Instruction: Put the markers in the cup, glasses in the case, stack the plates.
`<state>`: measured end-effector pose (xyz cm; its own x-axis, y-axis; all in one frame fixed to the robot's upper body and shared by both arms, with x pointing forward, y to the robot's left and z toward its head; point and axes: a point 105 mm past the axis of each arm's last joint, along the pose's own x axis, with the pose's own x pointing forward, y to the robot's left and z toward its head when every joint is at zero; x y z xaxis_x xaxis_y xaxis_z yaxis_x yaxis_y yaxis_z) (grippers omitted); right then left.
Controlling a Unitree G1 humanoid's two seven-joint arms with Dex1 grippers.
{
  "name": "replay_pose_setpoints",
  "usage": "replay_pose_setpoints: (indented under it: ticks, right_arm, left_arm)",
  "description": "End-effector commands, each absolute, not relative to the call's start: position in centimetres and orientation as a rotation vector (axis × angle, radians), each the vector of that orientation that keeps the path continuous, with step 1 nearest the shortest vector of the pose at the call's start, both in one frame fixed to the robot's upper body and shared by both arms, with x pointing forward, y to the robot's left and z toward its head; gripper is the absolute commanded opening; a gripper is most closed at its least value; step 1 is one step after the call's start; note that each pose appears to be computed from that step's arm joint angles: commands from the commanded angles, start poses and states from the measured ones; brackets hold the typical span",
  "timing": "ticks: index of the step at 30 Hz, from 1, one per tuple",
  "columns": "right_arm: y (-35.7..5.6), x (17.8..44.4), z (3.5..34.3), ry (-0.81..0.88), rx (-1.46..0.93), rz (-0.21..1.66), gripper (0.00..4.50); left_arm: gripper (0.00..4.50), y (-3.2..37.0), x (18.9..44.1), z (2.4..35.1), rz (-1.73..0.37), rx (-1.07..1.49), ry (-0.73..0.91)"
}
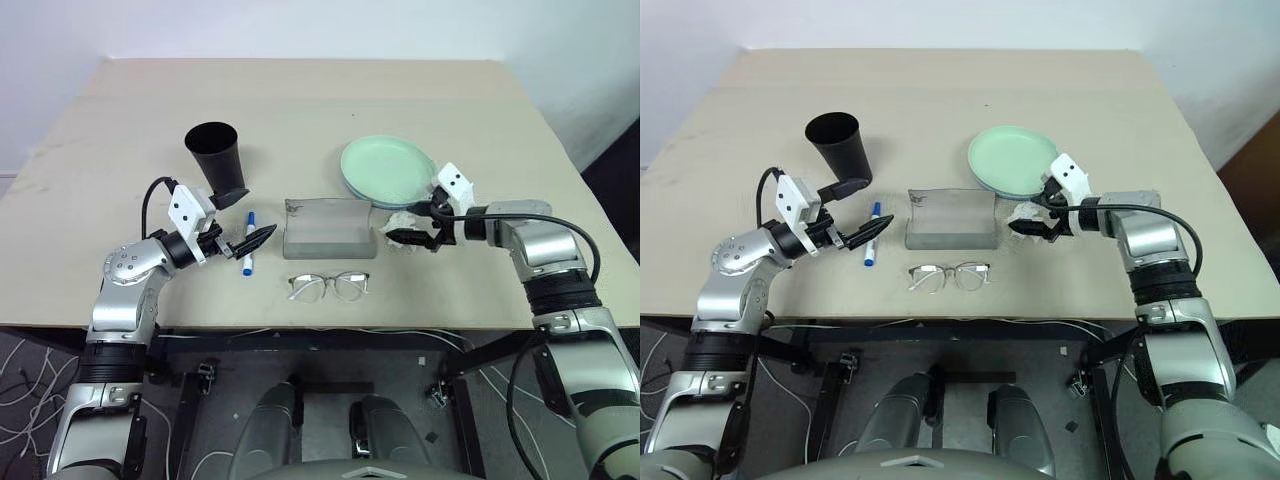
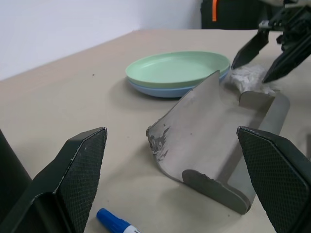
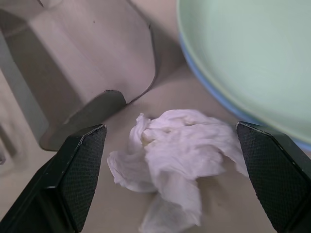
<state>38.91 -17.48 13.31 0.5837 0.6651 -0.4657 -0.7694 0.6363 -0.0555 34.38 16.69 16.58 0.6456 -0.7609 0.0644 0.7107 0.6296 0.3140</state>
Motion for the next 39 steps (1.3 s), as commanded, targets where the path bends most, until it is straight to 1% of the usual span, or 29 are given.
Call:
replay_pose_setpoints:
  ticks: [1, 4, 5, 7, 10, 13, 17, 19, 23, 24, 26, 28, 30, 33, 36, 39]
  right_arm:
    - [-17.9, 39.3, 13.0, 0.421, -0.308, 0.826, 4.46]
    - [-18.0, 39.1, 12.6, 0.41, -0.329, 0.837, 4.46]
    - [-18.1, 39.1, 12.6, 0.41, -0.332, 0.832, 4.08]
    - [-18.2, 39.2, 12.5, 0.406, -0.343, 0.828, 3.53]
    - [-18.3, 39.2, 12.7, 0.39, -0.354, 0.825, 2.45]
    - [-18.3, 39.1, 13.6, 0.358, -0.338, 0.839, 1.41]
    - [-18.4, 38.1, 14.9, 0.333, -0.338, 0.891, 0.07]
    - [-18.6, 37.5, 16.0, 0.306, -0.34, 0.915, 0.03]
    - [-18.6, 37.0, 20.1, 0.19, -0.283, 0.926, 0.03]
    - [-18.7, 37.3, 21.2, 0.153, -0.273, 0.911, 0.03]
    - [-18.7, 38.8, 23.5, 0.068, -0.233, 0.844, 0.03]
    - [-18.6, 40.1, 24.5, 0.033, -0.203, 0.795, 0.03]
    - [-18.0, 41.9, 24.4, 0.041, -0.203, 0.742, 0.03]
    - [-16.6, 44.5, 22.9, 0.096, -0.2, 0.677, 0.03]
    - [-16.0, 45.9, 21.6, 0.137, -0.215, 0.612, 0.03]
    - [-15.8, 46.8, 20.6, 0.17, -0.232, 0.549, 0.03]
  left_arm:
    - [4.5, 16.8, 34.3, 17.7, -0.843, 0.296, -0.237]
    - [4.5, 17.0, 34.3, 17.7, -0.837, 0.296, -0.236]
    - [4.5, 17.1, 34.3, 17.7, -0.835, 0.297, -0.235]
    - [4.5, 17.2, 34.2, 17.7, -0.832, 0.296, -0.235]
    - [4.5, 17.4, 34.3, 17.7, -0.826, 0.296, -0.234]
    - [4.5, 17.5, 34.3, 17.7, -0.821, 0.297, -0.234]
    - [4.5, 17.8, 34.4, 17.6, -0.814, 0.299, -0.23]
    - [4.5, 18.0, 34.4, 17.5, -0.81, 0.3, -0.228]
    - [4.5, 18.4, 34.3, 17.3, -0.801, 0.301, -0.224]
    - [4.5, 18.4, 34.2, 17.2, -0.8, 0.302, -0.221]
    - [4.5, 18.6, 34.2, 17.1, -0.797, 0.303, -0.217]
    - [4.5, 18.6, 34.2, 17.0, -0.796, 0.304, -0.216]
    - [4.5, 18.6, 34.1, 17.1, -0.793, 0.306, -0.217]
    - [4.5, 18.4, 34.0, 17.3, -0.789, 0.31, -0.221]
    - [4.5, 18.4, 33.9, 17.3, -0.78, 0.314, -0.22]
    - [4.5, 18.5, 33.7, 17.3, -0.772, 0.315, -0.219]
